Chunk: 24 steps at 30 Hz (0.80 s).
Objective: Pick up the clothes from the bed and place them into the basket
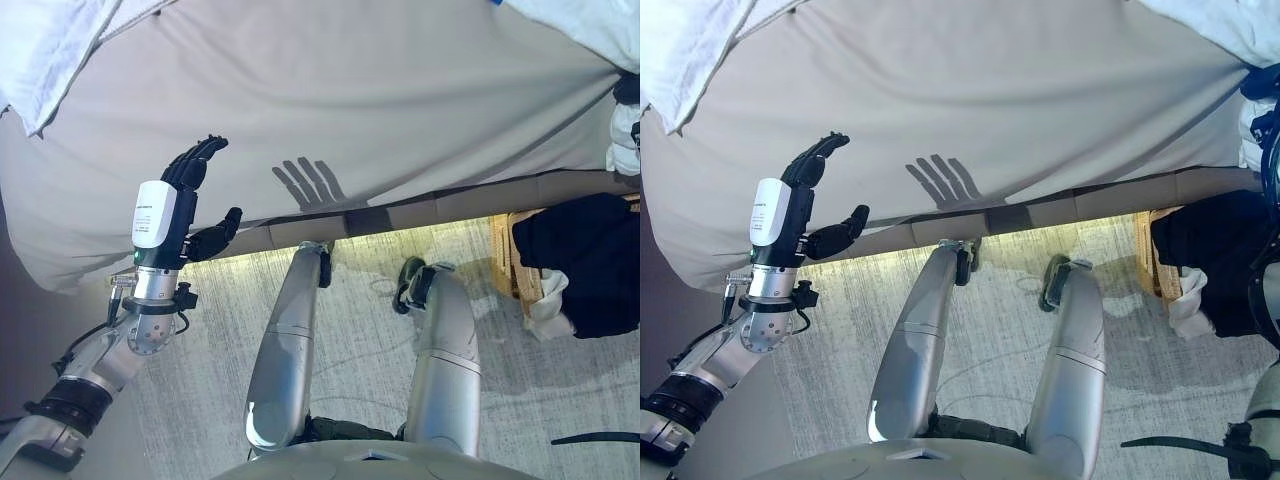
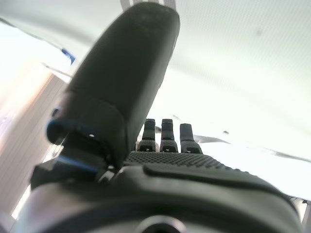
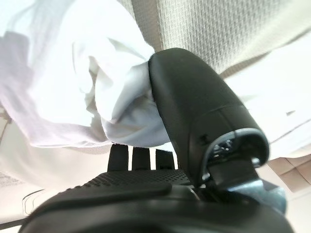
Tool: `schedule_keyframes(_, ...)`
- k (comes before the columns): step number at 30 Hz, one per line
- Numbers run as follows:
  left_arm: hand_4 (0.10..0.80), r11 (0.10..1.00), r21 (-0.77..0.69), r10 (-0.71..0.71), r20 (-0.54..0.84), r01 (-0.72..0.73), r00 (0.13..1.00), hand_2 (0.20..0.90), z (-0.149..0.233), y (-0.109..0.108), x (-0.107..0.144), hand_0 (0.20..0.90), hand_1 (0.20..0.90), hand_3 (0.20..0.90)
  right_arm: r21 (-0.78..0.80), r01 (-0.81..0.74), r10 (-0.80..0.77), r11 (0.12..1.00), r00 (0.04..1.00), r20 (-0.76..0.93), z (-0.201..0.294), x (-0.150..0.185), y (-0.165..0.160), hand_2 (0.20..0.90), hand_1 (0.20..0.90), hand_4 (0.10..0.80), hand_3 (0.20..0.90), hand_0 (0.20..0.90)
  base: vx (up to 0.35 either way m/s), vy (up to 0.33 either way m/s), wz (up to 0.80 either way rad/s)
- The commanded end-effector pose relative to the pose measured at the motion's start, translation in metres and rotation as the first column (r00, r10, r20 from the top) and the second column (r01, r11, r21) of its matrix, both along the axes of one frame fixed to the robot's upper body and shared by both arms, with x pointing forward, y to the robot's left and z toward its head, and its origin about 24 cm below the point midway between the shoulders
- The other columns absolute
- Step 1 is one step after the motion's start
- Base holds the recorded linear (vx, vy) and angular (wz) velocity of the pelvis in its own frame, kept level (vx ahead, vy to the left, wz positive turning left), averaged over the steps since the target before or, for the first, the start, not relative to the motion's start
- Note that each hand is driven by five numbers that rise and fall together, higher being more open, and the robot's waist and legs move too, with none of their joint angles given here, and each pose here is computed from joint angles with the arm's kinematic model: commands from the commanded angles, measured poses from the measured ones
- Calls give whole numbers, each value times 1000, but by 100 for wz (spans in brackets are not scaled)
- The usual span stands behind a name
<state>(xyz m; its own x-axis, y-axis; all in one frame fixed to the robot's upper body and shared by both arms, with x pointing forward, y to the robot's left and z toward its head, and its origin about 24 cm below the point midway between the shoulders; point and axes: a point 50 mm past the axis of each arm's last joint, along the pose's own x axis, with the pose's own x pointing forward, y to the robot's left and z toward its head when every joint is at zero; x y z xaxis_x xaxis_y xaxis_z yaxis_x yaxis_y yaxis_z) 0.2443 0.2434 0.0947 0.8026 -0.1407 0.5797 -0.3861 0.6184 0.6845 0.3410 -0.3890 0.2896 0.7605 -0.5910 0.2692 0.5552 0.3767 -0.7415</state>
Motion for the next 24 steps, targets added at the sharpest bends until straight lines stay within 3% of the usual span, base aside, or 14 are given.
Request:
schedule_keyframes(1,800,997,-79,2,142,10,990,900,29,9,-3,900,900,900,-9,-9,10,1000,995,99,19,-16,-13,300,300,100,200,300,-46,69,1)
schedule_keyframes(24,800,997,-75,-15,67,20,998,900,16,0,14,900,900,900,252,-138,126,958,990,66,-34,-20,-26,300,300,100,200,300,61,65,-2)
